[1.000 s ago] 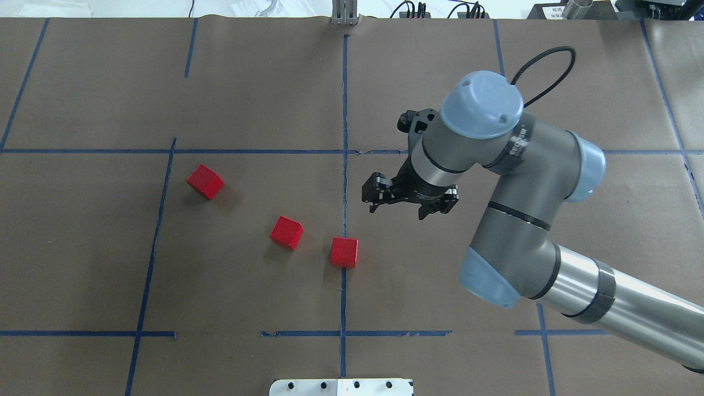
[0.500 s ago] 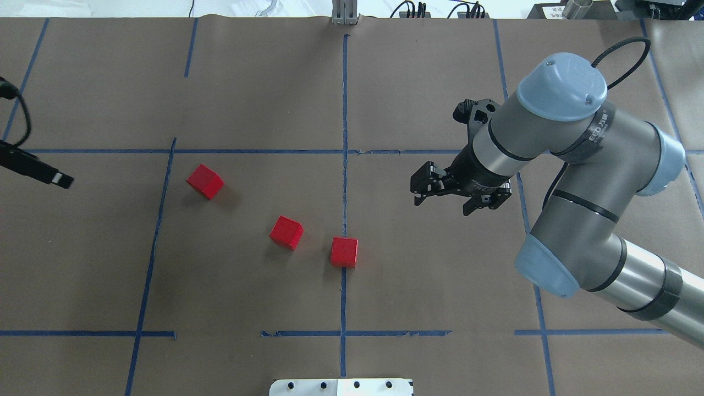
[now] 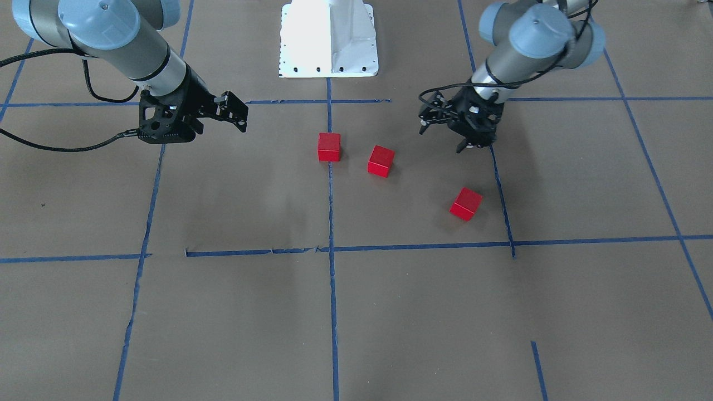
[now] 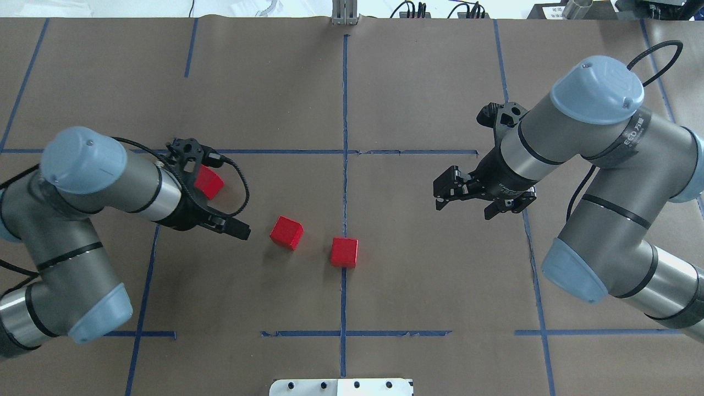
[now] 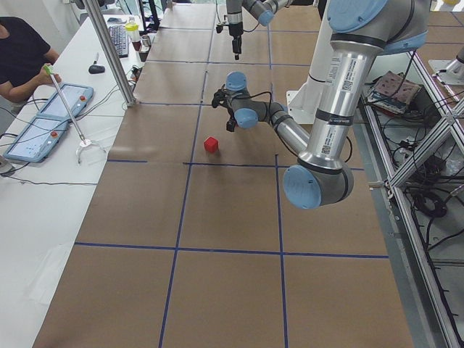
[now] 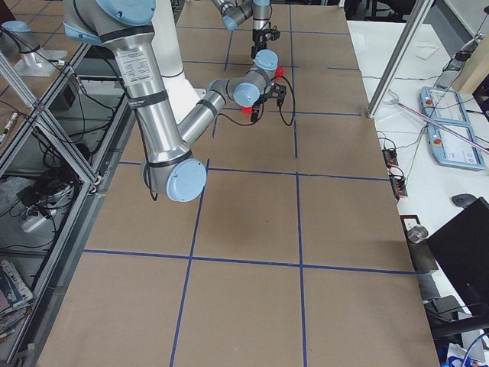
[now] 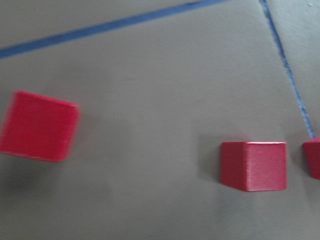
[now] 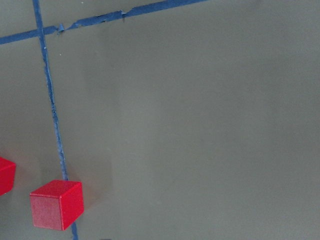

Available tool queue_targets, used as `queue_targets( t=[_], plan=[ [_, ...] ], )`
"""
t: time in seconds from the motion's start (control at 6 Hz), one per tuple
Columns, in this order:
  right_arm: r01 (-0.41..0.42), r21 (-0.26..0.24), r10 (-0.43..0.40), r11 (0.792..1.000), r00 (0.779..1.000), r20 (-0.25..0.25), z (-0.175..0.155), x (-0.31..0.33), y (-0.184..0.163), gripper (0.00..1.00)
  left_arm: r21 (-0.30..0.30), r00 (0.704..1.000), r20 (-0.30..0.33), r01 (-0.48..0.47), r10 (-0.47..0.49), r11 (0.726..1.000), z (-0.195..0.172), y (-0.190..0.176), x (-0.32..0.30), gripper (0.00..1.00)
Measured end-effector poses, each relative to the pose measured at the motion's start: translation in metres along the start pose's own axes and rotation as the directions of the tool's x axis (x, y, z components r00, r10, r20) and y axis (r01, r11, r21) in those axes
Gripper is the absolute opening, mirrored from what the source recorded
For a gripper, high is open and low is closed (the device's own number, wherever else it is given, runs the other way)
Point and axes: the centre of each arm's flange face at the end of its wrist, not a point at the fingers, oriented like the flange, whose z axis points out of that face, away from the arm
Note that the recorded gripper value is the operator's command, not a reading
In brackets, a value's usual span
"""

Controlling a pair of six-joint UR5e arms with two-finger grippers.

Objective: Form red blocks into L shape at center
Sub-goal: 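Lift the right gripper away while the left gripper reaches for the nearer red cube, then grasp the red cube nearest the center with the left gripper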

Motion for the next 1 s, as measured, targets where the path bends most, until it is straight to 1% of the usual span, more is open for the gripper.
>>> queue_targets(
  t=[0.17,0.33,0.5,0.67,0.83,1.0],
  plan=[
    [0.0,0.0,0.0,1.0,1.0,-0.001,0.0,0.002,0.001,1.0,0.002,1.0,0.02,-0.01,0.009,1.0,0.023,-0.006,0.035,1.0],
    [0.001,0.001,-0.001,1.0,1.0,-0.001,0.0,0.002,0.001,1.0,0.022,0.997,0.081,-0.017,0.015,1.0,0.042,-0.022,0.066,1.0],
    [0.001,0.002,-0.001,1.0,1.0,-0.002,0.0,0.002,0.001,1.0,0.045,0.991,0.134,-0.029,0.023,0.999,0.051,-0.032,0.086,1.0],
    [0.0,0.003,0.0,1.0,1.0,-0.003,0.0,0.003,0.001,1.0,0.058,0.983,0.174,-0.06,0.049,0.996,0.054,-0.036,0.091,1.0],
    [0.0,0.004,0.0,1.0,1.0,-0.005,0.001,0.003,0.001,1.0,0.059,0.974,0.211,-0.098,0.084,0.993,0.058,-0.036,0.092,1.0],
    [0.0,0.006,0.0,1.0,1.0,-0.007,0.002,0.003,0.001,1.0,0.05,0.968,0.23,-0.111,0.097,0.993,0.064,-0.033,0.093,1.0]
  ],
)
